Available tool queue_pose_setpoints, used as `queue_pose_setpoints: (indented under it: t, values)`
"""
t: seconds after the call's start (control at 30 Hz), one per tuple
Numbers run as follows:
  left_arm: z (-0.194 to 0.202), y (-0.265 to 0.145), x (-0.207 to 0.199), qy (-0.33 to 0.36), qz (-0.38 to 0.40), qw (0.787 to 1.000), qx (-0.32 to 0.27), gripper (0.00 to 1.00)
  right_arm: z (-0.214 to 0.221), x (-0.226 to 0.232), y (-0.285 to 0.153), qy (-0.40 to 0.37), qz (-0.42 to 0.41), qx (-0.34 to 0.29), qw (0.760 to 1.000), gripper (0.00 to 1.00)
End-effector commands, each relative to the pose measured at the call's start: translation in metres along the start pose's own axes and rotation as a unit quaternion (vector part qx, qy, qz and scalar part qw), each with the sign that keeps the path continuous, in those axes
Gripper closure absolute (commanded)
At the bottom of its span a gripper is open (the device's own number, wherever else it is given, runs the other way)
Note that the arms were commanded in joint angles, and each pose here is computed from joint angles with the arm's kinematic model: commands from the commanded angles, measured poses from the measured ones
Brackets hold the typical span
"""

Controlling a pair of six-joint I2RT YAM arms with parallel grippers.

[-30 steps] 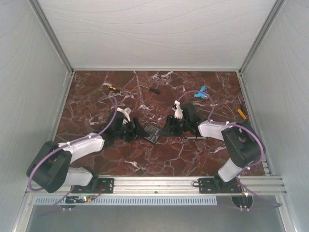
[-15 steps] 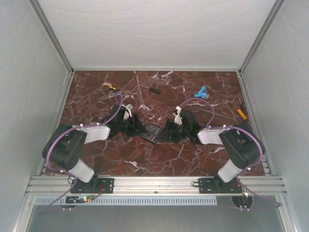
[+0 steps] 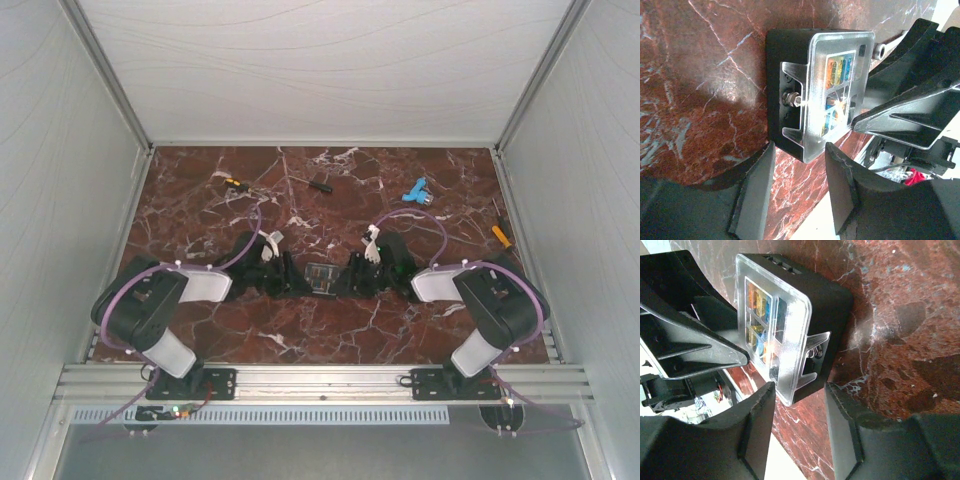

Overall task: Snap on the fuse box
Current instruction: Close the fuse box cover on the fuse box base.

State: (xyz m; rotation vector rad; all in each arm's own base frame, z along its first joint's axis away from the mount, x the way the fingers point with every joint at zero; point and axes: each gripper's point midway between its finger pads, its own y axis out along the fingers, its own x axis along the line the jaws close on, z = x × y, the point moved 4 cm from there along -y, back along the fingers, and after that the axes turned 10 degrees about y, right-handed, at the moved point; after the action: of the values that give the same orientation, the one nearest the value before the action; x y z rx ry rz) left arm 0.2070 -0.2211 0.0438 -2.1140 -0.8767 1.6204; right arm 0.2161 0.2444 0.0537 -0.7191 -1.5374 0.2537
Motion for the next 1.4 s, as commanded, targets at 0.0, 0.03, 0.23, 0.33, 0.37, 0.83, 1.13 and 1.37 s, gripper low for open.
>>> queue_pose_setpoints:
  t: [0.0, 0.03, 0.23, 0.33, 0.37, 0.83, 1.13, 1.37]
  values:
    - [-0.002, 0.001, -0.003, 0.012, 0.001, 1.000, -0.011, 0.56, -0.009, 0.004, -0.003, -0.017, -0.014, -0.019, 1.000, 0.61]
    - [-0.002, 0.002, -0.002, 0.012, 0.000, 1.000, -0.010, 0.56, -0.008, 0.004, -0.002, -0.020, -0.013, -0.016, 1.000, 0.63]
    - [0.002, 0.010, 0.002, 0.006, -0.014, 1.000, 0.005, 0.60, -0.001, -0.012, 0.003, -0.024, 0.020, 0.014, 0.999, 0.68]
    - [0.009, 0.014, 0.005, 0.007, -0.029, 0.999, 0.015, 0.62, 0.005, -0.023, 0.008, -0.029, 0.044, 0.029, 0.998, 0.71]
    - [0.012, 0.016, 0.006, 0.006, -0.032, 0.999, 0.021, 0.63, 0.007, -0.028, 0.010, -0.030, 0.053, 0.034, 0.998, 0.73]
    - [0.021, 0.014, 0.003, -0.012, -0.016, 1.000, 0.021, 0.64, -0.003, -0.036, 0.023, -0.083, 0.107, 0.036, 0.990, 0.77]
    - [-0.054, -0.049, -0.018, 0.084, -0.085, 0.978, -0.173, 0.17, -0.083, 0.000, -0.064, -0.160, 0.156, -0.163, 0.961, 0.43]
    - [-0.114, -0.119, 0.035, 0.060, -0.234, 0.897, -0.371, 0.01, -0.160, -0.026, -0.148, -0.153, 0.287, -0.421, 0.847, 0.26]
